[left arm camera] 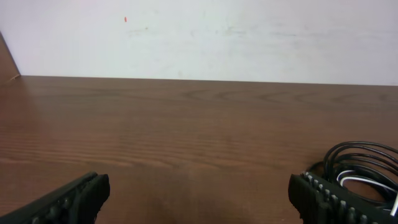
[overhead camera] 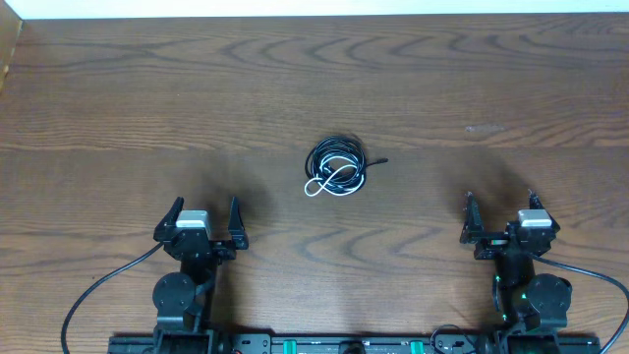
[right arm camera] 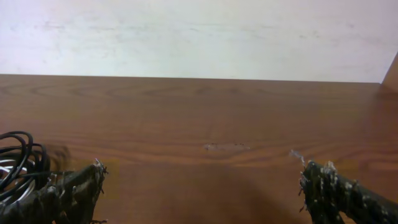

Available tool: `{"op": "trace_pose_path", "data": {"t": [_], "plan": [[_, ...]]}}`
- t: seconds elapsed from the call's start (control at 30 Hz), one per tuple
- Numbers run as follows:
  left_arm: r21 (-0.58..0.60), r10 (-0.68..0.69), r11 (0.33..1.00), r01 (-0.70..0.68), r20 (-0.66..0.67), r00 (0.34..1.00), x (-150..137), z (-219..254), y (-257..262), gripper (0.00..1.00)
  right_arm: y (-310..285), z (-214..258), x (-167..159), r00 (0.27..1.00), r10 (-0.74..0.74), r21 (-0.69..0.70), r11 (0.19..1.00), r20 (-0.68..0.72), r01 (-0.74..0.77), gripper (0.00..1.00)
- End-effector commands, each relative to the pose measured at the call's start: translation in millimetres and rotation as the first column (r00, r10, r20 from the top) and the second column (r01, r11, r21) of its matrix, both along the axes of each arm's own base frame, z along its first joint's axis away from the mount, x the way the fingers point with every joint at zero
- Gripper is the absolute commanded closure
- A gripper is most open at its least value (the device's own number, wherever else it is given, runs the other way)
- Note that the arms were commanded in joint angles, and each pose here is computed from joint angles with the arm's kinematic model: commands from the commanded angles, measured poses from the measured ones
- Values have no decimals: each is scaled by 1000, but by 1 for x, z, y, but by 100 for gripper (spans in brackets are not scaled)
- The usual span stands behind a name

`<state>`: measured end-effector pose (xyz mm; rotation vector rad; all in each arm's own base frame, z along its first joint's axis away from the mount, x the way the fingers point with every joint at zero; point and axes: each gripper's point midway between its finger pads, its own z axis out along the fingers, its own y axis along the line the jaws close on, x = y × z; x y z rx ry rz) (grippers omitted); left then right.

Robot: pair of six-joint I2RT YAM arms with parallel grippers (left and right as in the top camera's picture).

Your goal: Untangle cables

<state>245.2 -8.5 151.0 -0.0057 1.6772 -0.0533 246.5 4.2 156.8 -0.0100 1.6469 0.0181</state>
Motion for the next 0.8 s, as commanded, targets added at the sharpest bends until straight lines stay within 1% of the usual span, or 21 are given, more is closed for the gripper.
{"op": "trace_pose_path", "data": {"t": [0.0, 0.63, 0.73, 0.77], "plan": [[21, 29, 999, -28, -51, 998, -1, -15, 5, 2, -3, -1, 0, 1000, -15, -14, 1000, -2, 15, 1], [21, 29, 999, -28, -51, 998, -1, -15, 5, 2, -3, -1, 0, 1000, -15, -14, 1000, -2, 15, 1], [21, 30, 999, -29, -51, 998, -1, -15, 5, 2, -1, 13, 1, 998, -5, 3, 1000, 55, 5, 1], [21, 30, 999, -29, -51, 998, -1, -15, 5, 2, 9, 20, 0, 995, 49, 59, 997, 81, -54, 1]]}}
